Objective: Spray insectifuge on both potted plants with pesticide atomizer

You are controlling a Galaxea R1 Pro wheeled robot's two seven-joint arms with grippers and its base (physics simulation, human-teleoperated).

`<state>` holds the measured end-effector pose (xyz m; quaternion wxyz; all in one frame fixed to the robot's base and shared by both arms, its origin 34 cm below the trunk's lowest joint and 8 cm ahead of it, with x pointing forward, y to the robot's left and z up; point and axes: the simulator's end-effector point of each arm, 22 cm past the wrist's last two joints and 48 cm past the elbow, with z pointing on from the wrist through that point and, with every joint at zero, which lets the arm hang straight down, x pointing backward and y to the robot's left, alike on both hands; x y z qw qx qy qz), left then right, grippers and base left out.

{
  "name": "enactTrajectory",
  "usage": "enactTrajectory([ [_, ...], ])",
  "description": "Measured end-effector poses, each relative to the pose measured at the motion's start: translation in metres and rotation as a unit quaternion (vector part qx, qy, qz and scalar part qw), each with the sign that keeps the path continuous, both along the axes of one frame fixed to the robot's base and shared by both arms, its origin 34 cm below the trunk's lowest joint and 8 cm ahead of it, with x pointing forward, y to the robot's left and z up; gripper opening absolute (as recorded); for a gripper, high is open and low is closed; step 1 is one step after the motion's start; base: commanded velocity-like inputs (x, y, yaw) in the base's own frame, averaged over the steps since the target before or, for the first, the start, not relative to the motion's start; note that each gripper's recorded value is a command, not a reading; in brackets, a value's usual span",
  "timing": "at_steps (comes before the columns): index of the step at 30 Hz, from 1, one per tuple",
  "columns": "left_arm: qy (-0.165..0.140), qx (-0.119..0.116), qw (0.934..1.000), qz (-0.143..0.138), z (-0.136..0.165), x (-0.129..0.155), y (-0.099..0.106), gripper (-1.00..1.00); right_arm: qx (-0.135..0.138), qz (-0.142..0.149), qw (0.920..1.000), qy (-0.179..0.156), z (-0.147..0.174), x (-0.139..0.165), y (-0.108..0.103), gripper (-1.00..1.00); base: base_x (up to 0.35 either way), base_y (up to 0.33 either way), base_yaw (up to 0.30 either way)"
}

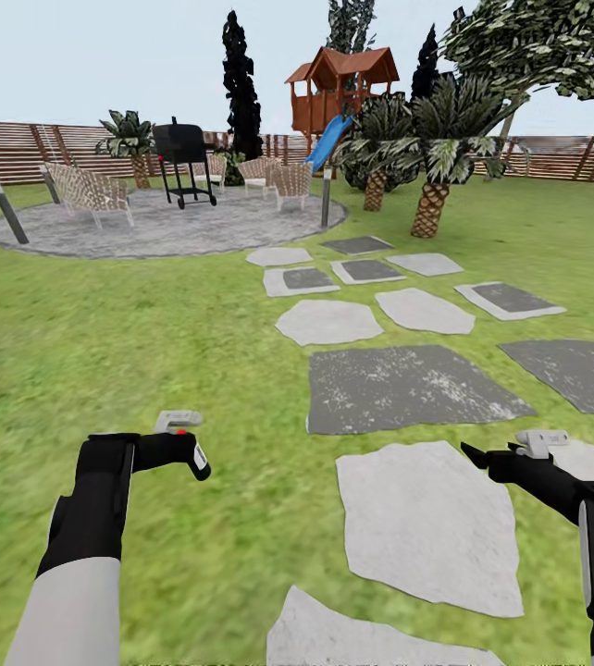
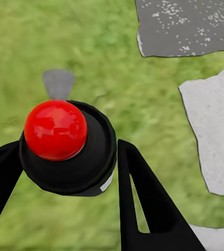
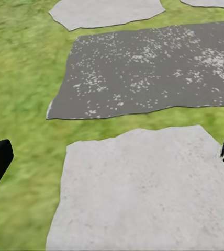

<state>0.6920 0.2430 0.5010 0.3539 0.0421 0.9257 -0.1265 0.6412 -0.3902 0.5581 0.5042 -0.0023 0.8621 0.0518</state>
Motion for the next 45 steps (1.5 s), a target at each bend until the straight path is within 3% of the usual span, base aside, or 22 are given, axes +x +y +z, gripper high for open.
enactTrajectory([
  [13,-0.002,0.000,1.0000,0.001,0.0010,0.0003,0.0006,-1.00,0.000,0.000,1.0000,0.000,0.0001,-0.0001,0.0002,1.00,0.042,0.022,0.000],
  [45,-0.008,0.001,1.0000,0.002,0.0028,0.0016,0.0030,-1.00,0.000,0.000,1.0000,-0.001,0.0007,-0.0002,-0.0003,1.00,0.315,0.060,0.000],
])
